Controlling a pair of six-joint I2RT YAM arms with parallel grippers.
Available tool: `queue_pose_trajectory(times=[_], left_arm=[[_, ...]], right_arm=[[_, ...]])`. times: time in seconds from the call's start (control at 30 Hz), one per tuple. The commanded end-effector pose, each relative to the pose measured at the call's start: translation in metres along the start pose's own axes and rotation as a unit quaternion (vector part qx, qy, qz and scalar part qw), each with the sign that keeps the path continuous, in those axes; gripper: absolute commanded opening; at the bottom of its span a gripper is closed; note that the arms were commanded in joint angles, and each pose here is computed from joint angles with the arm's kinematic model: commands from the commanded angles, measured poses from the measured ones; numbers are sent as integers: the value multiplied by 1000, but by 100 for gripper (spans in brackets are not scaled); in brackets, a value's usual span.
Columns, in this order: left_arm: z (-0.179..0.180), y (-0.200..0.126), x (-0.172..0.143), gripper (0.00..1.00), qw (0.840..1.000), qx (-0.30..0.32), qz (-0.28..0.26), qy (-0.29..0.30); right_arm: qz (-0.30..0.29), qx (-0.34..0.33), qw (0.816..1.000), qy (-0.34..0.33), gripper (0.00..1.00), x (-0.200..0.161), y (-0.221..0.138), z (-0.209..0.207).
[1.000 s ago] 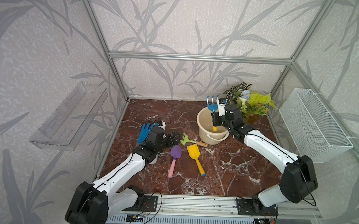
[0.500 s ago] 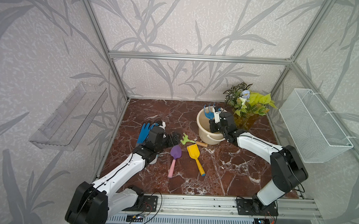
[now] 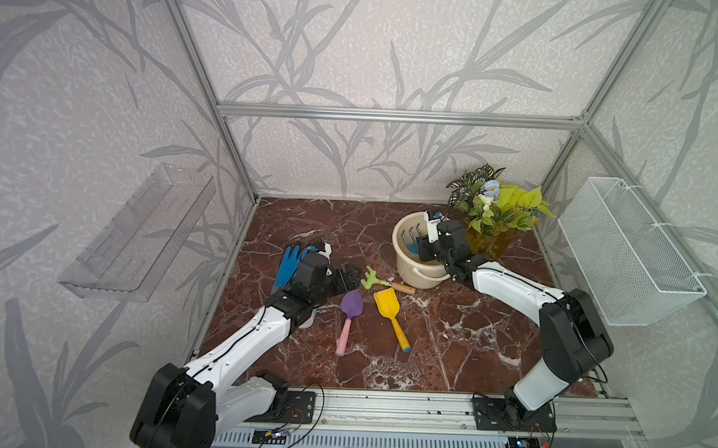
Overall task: Organize the gardening tools
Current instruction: Place the gardening tool in the container.
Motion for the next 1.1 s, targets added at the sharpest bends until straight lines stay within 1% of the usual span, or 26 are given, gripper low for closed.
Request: queue_pose_trajectory(times=[0.0,0.23,0.37,0.63,0.73,0.87,1.0,1.07], left_arm=[[-2,-1,2,99,1000,-3,-1,6],[3,1,-1,98,1000,11,12,4],[6,2,-4,98,1000,20,18,5],[14,7,-11,93,998,51,47,11],[17,6,-14,90,996,67,59,16],[16,3,-17,87,995,71,63,21],[17,1,-24,83,995,72,68,21],[18,-1,-28,81,995,74,67,19]], right_arm=[[-13,-7,1000,-5,34,17,-9,0],[-27,-3,1000,7,40,41,-34,-1],[-26,-2,999,24,44,47,-49,-2],[-21,31,997,62,52,51,-87,4],[-11,51,997,60,54,54,-104,13],[3,81,995,51,58,54,-127,32],[19,129,990,57,60,43,-139,53],[48,143,988,45,60,32,-139,68]])
Point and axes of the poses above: each gripper's point midway between its finger pads, its own y axis out along the fingers, its own z axis along the line the jaws close on, x = y × z, the point moved 7 cm from there along -y, back along the fingers, and after that the axes turned 6 degrees about -y, right-handed, at the moved point
